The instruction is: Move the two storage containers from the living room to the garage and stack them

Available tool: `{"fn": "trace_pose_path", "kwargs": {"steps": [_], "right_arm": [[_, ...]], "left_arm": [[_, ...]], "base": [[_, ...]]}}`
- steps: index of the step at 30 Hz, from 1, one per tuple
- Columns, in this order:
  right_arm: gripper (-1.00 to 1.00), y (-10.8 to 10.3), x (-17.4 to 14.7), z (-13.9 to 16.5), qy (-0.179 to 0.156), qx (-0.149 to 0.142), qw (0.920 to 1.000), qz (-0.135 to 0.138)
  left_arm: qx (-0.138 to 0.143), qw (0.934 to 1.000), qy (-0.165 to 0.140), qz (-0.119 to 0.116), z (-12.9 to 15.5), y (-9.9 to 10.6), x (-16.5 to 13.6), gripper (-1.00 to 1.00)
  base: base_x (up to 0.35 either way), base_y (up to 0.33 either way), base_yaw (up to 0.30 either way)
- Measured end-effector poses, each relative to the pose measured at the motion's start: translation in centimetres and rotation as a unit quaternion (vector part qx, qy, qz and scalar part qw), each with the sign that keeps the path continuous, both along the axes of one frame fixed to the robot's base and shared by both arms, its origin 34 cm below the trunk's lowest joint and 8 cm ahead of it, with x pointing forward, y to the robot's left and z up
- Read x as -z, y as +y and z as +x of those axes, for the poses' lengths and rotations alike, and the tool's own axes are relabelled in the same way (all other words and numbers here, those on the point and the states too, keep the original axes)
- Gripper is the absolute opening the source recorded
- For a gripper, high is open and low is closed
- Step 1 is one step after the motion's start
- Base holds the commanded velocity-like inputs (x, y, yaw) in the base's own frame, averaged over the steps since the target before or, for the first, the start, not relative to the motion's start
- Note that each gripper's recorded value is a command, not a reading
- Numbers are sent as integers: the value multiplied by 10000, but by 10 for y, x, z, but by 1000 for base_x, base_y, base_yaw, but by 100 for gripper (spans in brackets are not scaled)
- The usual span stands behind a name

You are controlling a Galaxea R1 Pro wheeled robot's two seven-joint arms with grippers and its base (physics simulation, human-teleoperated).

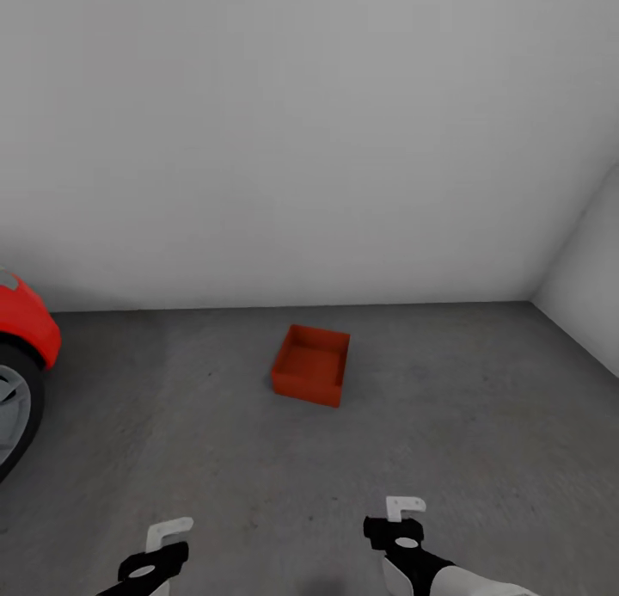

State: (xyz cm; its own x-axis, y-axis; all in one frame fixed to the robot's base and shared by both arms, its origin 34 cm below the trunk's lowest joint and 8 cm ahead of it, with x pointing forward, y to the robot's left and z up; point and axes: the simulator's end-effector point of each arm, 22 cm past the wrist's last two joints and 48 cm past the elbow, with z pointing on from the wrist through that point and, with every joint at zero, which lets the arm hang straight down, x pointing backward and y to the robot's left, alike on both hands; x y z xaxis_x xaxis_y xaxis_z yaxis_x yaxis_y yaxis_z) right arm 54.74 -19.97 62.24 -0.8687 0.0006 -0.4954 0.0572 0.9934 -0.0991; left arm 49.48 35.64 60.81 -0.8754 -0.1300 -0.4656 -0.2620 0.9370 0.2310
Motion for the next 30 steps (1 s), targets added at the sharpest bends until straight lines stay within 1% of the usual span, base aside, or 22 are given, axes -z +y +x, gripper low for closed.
{"fn": "trace_pose_path", "kwargs": {"steps": [3, 6, 7, 9, 11, 13, 15, 18, 20, 21, 22, 25, 27, 28, 30], "right_arm": [[100, 1, 1, -1, 14, -13, 10000, 3], [100, 2, 1, -2, 19, -23, 10000, 13], [100, 2, 1, -2, 19, -23, 10000, 14], [100, 2, 1, -2, 22, -24, 10000, 13], [100, -5, 6, -12, 123, -20, 9999, -36], [100, -25, 14, -29, 288, 6, 9995, -162], [100, -50, 24, -54, 488, 35, 9983, -316], [100, -67, 30, -72, 647, 44, 9970, -422], [100, -76, 38, -100, 874, 57, 9950, -480], [100, -79, 43, -121, 1028, 59, 9934, -497], [100, -81, 46, -134, 1114, 48, 9925, -508], [100, -95, 60, -216, 1630, 47, 9849, -589], [100, -98, 64, -262, 1908, 11, 9800, -573], [100, -98, 65, -272, 1969, -3, 9788, -567], [100, -99, 66, -303, 2134, 13, 9754, -549]], "left_arm": [[1, 10000, 71, -17, -7, -3, 3, 100], [-4, 9997, 255, -52, -16, -5, 7, 100], [-2, 9997, 257, -53, -16, -5, 7, 100], [-2, 9992, 405, -78, -22, -6, 10, 100], [-3, 9986, 513, -94, -28, -7, 12, 100], [-4, 9980, 621, -101, -39, -7, 15, 100], [-8, 9970, 772, -111, -58, -7, 21, 100], [-8, 9955, 936, -120, -82, -8, 27, 100], [-18, 9935, 1129, -128, -111, -8, 33, 100], [-20, 9924, 1227, -130, -126, -8, 36, 100], [-15, 9917, 1277, -130, -134, -9, 37, 100], [-40, 9879, 1544, -137, -176, -8, 43, 100], [-63, 9854, 1695, -146, -200, -8, 45, 100], [-65, 9847, 1733, -147, -205, -8, 45, 100], [-83, 9829, 1836, -151, -221, -8, 46, 100]], "base": [[0, 0, 0], [0, 0, 0], [0, 0, 0], [0, 0, 0], [0, 0, 0], [0, 0, 0], [0, 0, 0], [0, 0, 0], [0, 0, 0], [0, 0, 0], [0, 0, 0], [0, 0, 0], [0, 0, 0], [0, 0, 0], [0, 0, 0]]}}
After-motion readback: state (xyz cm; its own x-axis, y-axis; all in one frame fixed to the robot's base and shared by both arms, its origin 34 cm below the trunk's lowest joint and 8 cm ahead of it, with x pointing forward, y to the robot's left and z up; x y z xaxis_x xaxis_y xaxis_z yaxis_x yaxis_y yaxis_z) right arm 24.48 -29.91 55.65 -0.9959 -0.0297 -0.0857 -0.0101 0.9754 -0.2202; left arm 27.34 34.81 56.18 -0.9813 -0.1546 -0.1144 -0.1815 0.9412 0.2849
